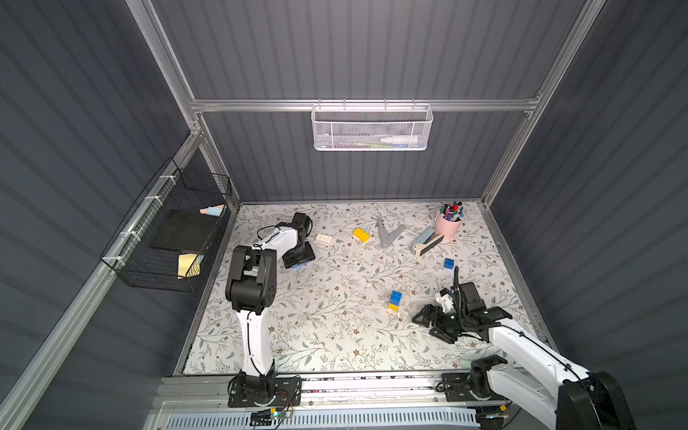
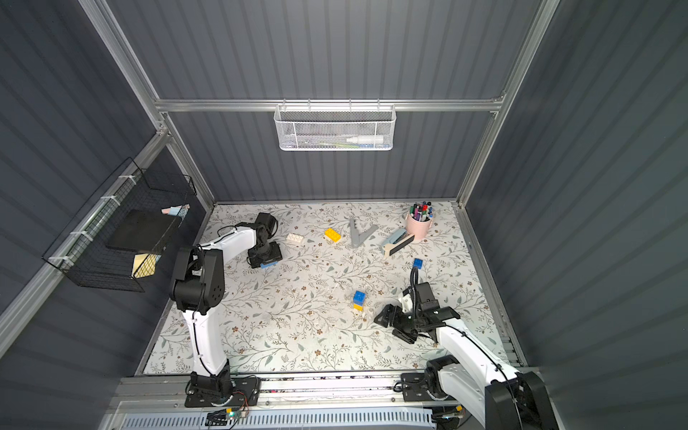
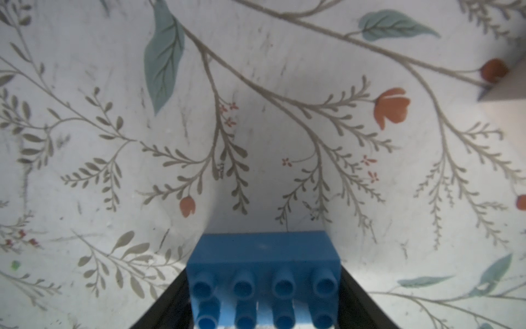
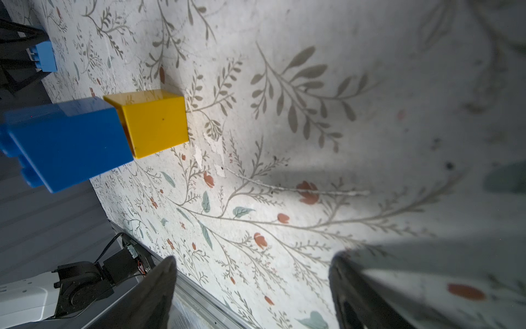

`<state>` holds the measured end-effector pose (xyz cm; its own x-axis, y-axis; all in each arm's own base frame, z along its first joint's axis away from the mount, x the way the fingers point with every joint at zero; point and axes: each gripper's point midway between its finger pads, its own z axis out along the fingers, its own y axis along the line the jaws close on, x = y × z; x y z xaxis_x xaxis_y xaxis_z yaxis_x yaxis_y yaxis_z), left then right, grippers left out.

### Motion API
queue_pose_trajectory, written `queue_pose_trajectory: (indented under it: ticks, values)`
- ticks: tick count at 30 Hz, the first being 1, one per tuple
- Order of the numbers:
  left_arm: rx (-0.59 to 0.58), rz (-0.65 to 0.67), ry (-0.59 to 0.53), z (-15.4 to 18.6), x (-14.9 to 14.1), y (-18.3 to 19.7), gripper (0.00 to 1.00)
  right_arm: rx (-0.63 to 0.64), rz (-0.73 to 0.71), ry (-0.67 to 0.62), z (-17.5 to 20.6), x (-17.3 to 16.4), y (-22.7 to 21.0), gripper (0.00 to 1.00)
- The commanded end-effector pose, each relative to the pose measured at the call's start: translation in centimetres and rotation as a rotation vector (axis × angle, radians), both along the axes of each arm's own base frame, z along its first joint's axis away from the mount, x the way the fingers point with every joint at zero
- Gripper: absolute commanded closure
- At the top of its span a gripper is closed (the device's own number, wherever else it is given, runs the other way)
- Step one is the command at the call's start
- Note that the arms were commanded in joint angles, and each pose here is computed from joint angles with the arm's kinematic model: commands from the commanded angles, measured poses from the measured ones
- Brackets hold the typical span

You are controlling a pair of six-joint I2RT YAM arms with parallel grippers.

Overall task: Assemble a spoon with lego
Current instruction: Pick up the lego brick from the center of the board, then assemble the lego brick with the lego brick.

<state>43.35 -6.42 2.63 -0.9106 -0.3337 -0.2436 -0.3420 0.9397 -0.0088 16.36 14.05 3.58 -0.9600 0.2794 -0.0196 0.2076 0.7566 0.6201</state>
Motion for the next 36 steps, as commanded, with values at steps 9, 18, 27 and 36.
queue_pose_trajectory:
  ticks: [9, 18, 27, 36]
  values:
    - [-0.023, -0.404, -0.131, 7.9, -3.8, -7.5, 0.35, -0.061, -0.023, 0.039, -1.1, -0.6, -1.0, 0.16]
    - [-0.152, -0.865, -0.23, 13.4, -13.2, -23.4, 0.35, -0.135, -0.108, 0.097, -2.4, -0.6, -2.3, 0.14]
    - [-0.142, -1.007, -0.156, 11.4, -17.2, -30.6, 0.35, -0.123, -0.12, 0.105, -2.8, -1.1, -2.3, 0.14]
    - [-0.189, -1.046, -0.162, 10.2, -19.4, -33.7, 0.35, -0.114, -0.114, 0.108, -2.9, -1.1, -2.1, 0.14]
